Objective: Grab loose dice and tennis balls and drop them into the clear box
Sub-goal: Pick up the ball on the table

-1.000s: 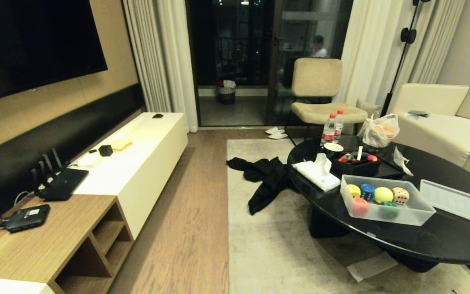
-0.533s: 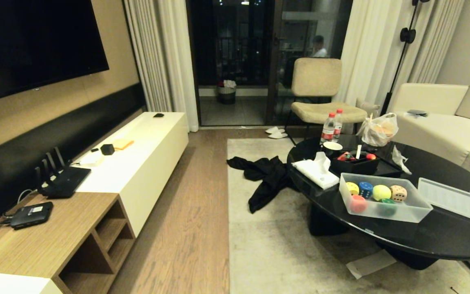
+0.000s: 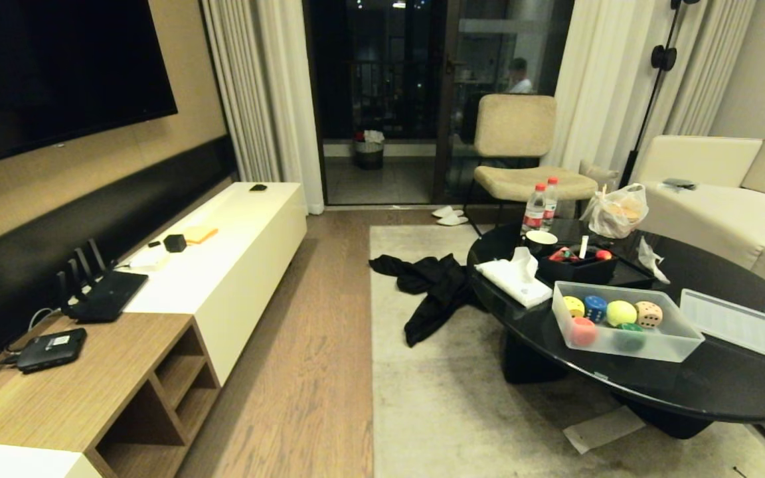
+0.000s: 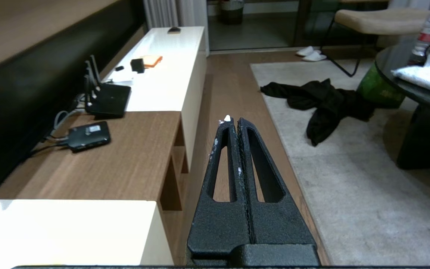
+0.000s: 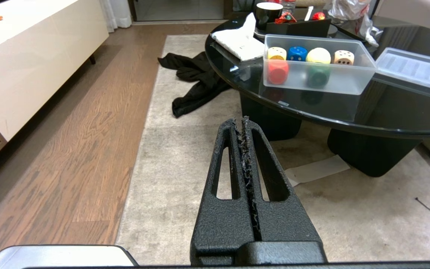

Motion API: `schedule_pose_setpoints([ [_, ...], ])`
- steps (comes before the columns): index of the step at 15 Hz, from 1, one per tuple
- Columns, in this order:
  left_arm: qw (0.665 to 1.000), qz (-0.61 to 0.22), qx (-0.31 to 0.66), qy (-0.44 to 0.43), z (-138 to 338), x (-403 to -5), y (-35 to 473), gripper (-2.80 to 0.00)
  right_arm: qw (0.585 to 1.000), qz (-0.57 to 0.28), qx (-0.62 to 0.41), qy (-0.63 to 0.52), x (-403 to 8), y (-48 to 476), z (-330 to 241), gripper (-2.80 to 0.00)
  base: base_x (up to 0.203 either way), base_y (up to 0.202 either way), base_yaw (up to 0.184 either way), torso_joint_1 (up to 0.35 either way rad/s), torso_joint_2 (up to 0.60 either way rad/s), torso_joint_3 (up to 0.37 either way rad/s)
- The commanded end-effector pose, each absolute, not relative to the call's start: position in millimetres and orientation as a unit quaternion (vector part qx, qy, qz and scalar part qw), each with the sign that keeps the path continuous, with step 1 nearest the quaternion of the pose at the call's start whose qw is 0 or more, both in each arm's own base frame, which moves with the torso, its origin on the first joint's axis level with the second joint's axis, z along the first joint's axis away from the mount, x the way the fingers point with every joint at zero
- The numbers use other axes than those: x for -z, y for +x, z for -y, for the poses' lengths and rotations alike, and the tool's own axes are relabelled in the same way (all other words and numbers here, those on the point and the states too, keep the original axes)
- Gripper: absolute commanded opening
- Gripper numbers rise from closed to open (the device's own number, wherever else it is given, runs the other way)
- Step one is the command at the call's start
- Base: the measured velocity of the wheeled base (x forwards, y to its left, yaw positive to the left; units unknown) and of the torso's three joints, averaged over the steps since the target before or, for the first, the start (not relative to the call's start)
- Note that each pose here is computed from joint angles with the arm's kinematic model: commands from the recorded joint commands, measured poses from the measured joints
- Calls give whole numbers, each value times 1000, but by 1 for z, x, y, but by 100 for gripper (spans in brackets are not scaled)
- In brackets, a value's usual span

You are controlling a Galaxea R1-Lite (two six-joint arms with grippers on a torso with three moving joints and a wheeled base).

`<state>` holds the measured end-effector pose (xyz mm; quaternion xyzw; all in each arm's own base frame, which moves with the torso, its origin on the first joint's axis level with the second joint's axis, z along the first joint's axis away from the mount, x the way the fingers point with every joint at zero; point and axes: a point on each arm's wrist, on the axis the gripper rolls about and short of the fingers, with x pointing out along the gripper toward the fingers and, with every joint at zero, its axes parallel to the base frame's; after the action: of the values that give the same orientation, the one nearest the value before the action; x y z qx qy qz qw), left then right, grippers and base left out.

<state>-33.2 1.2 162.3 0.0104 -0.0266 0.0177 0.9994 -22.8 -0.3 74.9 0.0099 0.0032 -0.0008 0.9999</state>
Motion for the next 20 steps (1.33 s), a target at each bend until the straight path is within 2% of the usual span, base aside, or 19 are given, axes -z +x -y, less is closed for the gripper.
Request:
schedule_pose_setpoints([
  [1,999,-38,-31,12,-2,-205,2,-280,1000,-4,1,10,-74,-23,0,-280,0,0,0,0,0,0],
  [6,982,-140,-124,14,-16,-261,101,-280,1000,-4,1,10,-74,-23,0,-280,0,0,0,0,0,0],
  [10,950,-207,-234,-9,-95,-271,173,-280,1000,-4,1,9,-74,-23,0,-280,0,0,0,0,0,0],
  [15,900,-334,-273,-65,-176,-207,214,-280,1000,-4,1,9,-74,-23,0,-280,0,0,0,0,0,0],
  [20,841,-431,-308,-115,-243,-137,209,-280,1000,-4,1,9,-74,-23,0,-280,0,0,0,0,0,0],
])
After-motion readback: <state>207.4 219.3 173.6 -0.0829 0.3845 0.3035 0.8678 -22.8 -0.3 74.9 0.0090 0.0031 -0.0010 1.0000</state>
